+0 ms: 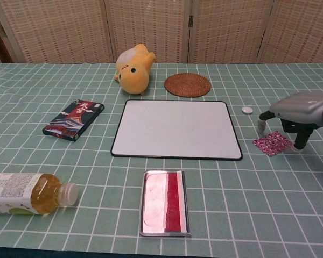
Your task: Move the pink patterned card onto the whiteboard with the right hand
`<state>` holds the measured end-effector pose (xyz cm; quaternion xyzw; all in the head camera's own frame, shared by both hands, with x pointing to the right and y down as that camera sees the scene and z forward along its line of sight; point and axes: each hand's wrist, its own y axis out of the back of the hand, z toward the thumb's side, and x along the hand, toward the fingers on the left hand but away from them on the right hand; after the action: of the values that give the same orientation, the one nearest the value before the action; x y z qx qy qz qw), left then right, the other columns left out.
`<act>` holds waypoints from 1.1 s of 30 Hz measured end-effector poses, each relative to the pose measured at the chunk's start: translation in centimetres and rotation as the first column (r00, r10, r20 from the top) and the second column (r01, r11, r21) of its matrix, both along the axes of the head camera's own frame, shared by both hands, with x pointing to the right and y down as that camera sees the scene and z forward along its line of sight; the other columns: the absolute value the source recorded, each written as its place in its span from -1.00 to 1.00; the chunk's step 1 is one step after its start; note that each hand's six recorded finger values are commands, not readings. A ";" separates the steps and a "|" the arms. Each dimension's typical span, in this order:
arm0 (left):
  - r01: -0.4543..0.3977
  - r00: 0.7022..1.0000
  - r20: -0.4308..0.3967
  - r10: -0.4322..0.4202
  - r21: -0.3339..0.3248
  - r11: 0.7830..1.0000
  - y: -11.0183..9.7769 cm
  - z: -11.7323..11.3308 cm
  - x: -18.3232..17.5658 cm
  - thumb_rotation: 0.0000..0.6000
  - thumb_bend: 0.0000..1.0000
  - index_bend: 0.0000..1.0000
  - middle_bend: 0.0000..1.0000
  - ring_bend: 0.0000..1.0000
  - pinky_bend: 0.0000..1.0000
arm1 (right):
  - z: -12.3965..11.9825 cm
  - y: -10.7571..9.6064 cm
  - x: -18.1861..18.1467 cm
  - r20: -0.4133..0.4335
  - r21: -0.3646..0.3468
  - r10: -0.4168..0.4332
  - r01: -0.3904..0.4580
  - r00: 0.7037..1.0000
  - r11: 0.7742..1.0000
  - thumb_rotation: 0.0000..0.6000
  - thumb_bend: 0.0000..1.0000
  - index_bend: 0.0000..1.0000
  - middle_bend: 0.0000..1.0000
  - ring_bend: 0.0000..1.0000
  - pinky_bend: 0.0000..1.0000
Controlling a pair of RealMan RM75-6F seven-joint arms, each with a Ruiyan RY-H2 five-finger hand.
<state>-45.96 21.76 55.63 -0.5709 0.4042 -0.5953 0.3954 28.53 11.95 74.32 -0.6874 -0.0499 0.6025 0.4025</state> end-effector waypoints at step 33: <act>0.005 1.000 -0.005 -0.005 0.001 1.000 0.1 0.2 -0.3 1.00 -0.44 -0.90 -0.87 -0.86 -0.89 | 0.9 0.2 0.3 -0.032 -0.005 -0.007 0.007 0.999 1.000 1.00 -0.59 -0.28 0.99 1.00 1.00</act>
<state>-46.27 21.87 55.87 -0.5711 0.4067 -0.5946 0.3935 28.80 12.17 75.25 -0.6786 -0.0396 0.6123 0.4038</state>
